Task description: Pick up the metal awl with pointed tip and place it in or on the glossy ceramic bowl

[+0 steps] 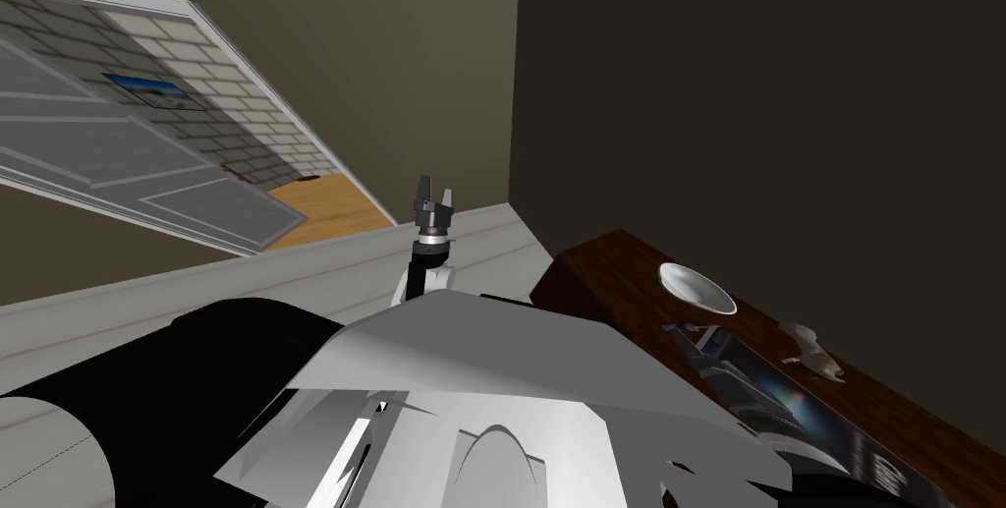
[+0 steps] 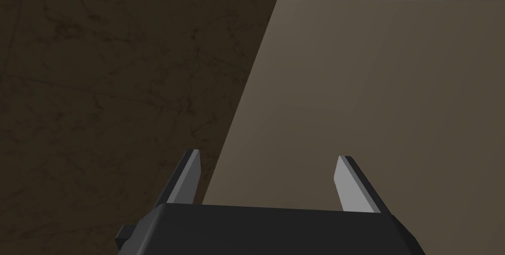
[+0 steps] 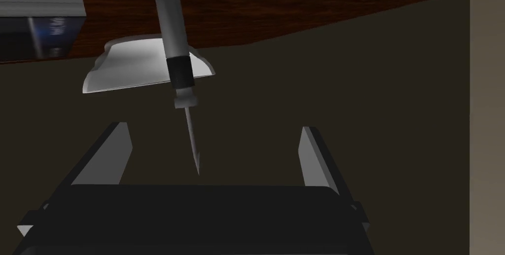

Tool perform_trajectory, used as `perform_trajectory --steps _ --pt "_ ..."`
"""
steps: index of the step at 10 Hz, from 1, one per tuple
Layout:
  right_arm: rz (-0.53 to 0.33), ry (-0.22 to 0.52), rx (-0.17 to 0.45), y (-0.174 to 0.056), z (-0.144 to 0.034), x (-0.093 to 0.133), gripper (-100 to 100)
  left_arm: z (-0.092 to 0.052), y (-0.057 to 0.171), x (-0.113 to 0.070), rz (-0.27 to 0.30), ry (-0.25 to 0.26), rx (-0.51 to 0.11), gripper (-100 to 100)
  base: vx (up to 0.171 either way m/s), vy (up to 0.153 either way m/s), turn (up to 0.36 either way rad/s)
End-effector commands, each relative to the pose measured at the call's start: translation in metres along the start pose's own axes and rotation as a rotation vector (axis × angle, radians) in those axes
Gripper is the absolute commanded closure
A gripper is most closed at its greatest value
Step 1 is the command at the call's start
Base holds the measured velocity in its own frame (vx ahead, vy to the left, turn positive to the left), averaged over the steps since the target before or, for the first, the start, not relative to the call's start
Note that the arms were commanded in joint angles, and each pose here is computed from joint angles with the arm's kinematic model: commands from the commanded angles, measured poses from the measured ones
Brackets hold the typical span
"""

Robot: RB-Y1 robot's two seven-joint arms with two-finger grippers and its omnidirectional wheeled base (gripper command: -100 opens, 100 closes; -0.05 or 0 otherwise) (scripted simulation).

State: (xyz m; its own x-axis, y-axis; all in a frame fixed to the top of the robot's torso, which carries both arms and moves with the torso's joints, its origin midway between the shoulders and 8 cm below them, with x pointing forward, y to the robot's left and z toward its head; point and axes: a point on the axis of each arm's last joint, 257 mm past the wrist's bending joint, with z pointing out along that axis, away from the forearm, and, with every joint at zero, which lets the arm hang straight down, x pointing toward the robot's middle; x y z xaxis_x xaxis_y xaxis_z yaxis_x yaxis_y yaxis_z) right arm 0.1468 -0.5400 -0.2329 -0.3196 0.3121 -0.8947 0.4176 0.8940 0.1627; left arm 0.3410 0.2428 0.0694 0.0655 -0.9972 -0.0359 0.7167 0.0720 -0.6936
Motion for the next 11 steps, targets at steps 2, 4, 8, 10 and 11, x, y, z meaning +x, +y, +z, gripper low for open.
perform_trajectory --steps 2,4,8,10,11 --pt "-0.144 0.083 0.079 -0.042 -0.014 0.006 -100 0.000 0.000 0.000 0.000 0.000 0.000 0 0.115 0.055 0.067" --pt "-0.243 0.139 0.129 -0.069 -0.026 0.005 -100 0.000 0.000 0.000 0.000 0.000 0.000 0 0.106 0.059 0.051" --pt "-0.380 0.218 0.201 -0.109 -0.045 0.001 -100 0.000 0.000 0.000 0.000 0.000 0.000 0 0.093 0.041 0.044" --pt "-0.391 0.225 0.207 -0.113 -0.046 0.002 -100 0.000 0.000 0.000 0.000 0.000 0.000 0 0.042 0.028 0.023" --pt "-0.395 0.227 0.210 -0.115 -0.046 0.002 0 0.000 0.000 0.000 0.000 0.000 0.000 0 0.005 0.003 -0.001"
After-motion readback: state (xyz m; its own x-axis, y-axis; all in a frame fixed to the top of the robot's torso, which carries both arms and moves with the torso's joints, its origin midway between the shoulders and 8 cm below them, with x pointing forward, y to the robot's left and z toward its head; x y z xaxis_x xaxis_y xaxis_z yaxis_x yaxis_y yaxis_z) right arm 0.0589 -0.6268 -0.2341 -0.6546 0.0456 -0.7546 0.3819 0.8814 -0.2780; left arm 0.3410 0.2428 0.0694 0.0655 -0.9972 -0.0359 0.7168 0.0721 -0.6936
